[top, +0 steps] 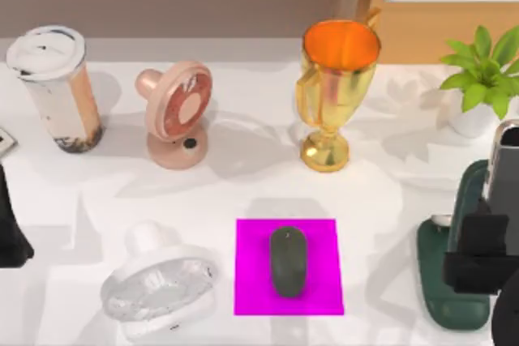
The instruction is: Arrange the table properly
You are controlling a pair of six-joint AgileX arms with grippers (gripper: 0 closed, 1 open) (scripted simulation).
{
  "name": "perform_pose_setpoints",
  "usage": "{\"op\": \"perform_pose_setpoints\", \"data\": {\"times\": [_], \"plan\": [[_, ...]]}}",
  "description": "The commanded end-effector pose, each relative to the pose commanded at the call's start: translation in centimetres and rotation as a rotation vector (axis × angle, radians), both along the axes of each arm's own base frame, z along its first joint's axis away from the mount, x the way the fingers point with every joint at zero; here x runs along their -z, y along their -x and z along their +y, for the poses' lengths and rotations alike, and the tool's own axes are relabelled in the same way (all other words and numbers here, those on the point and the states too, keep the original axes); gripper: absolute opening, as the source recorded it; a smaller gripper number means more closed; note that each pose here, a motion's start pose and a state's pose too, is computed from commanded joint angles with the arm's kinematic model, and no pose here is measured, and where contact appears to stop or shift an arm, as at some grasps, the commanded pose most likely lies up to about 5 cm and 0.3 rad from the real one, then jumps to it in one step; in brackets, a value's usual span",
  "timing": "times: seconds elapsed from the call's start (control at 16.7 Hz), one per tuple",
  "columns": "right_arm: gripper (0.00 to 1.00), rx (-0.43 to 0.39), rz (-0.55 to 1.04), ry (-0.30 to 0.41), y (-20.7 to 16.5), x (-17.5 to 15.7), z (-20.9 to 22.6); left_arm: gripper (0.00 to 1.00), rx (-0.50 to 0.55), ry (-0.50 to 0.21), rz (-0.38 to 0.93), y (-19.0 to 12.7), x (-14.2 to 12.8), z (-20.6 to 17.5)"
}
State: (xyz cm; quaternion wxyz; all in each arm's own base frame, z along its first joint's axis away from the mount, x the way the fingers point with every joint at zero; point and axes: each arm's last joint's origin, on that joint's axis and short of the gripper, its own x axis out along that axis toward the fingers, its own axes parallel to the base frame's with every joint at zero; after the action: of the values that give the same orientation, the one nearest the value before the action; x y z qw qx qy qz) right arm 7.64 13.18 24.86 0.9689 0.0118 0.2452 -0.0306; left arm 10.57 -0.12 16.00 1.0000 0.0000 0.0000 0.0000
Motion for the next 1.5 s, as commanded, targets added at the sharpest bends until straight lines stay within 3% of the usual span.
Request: {"op": "perform_pose_setpoints", "data": {"times": [0.18, 0.66, 1.14, 1.5], "plan": [[0.00, -0.024, -0.031, 0.029, 0.8, 1.5, -0.4, 1.00, 0.000, 0.000, 0.000, 0.0, 0.0, 0.0], [0.00, -0.022, -0.024, 0.032, 0.6, 1.9, -0.7, 1.00, 0.000, 0.000, 0.000, 0.0, 0.0, 0.0], [0.00, -0.035, -0.008, -0.061, -1.4, 2.4, -1.4, 1.00, 0.000, 0.000, 0.000, 0.0, 0.0, 0.0], [0.00, -0.028, -0.031, 0.023, -3.4, 3.8, -0.7, 1.00, 0.000, 0.000, 0.000, 0.0, 0.0, 0.0]]}}
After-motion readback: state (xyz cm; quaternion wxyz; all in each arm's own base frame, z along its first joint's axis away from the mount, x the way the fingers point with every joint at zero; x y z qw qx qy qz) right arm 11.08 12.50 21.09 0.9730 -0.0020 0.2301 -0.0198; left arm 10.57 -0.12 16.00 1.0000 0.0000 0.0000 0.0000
